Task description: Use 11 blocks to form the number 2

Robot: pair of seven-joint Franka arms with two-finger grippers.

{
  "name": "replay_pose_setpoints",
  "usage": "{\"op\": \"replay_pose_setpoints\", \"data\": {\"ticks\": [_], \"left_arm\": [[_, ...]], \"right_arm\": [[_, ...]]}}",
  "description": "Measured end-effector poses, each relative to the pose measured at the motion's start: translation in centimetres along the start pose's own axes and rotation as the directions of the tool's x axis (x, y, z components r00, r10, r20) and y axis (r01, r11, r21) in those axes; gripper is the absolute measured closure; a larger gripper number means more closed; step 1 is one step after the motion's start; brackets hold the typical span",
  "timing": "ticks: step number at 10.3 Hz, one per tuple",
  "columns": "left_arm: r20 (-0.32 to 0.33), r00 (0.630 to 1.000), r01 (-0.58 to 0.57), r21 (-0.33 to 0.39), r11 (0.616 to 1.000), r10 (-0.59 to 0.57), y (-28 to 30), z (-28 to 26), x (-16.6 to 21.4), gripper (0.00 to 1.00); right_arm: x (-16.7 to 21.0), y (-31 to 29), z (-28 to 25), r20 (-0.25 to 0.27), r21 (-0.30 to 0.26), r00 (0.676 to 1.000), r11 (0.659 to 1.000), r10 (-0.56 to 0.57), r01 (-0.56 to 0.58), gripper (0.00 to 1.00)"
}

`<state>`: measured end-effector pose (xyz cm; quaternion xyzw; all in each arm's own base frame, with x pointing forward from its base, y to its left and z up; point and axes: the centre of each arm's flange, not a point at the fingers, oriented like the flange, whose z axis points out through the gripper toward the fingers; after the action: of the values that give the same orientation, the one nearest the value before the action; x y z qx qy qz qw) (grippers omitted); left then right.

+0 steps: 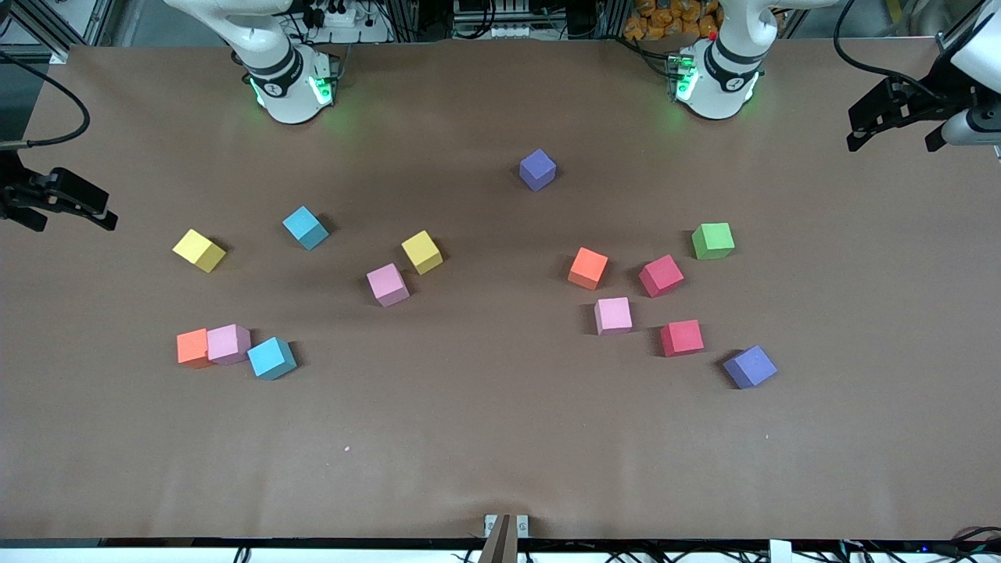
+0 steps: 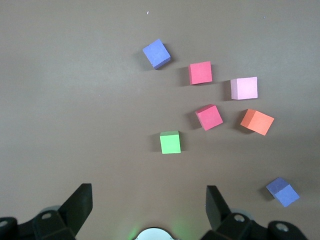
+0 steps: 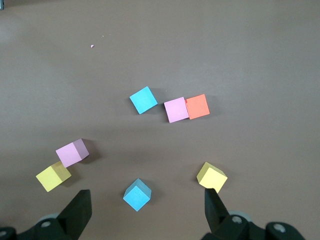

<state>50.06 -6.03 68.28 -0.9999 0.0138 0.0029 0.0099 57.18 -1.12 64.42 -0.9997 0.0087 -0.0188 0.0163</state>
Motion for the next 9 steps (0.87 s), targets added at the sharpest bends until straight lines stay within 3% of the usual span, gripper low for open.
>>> {"op": "replay_pose_setpoints", "data": {"ticks": [6,8,9], "left_arm": [[0.016,1.000,0.004,0.001,1.000,-0.004,-0.2,0.8,0.5,0.00],[0.057,0.998,0.009,0.004,1.000,-0.009,-0.3,2.6,1.6,0.00],[0.110,0.994,0.009,0.009,1.000,-0.010,-0.3,5.3,3.1,0.00]], "right_arm": [[0.1,0.3,0.1,0.002,-0.001,1.000,1.000,0.005,-0.005,0.00],[0.1,0.3,0.2,0.004,-0.001,1.000,1.000,0.004,-0.004,0.00],[0.2,0.2,0.5,0.009,-0.001,1.000,1.000,0.004,-0.004,0.00]]}}
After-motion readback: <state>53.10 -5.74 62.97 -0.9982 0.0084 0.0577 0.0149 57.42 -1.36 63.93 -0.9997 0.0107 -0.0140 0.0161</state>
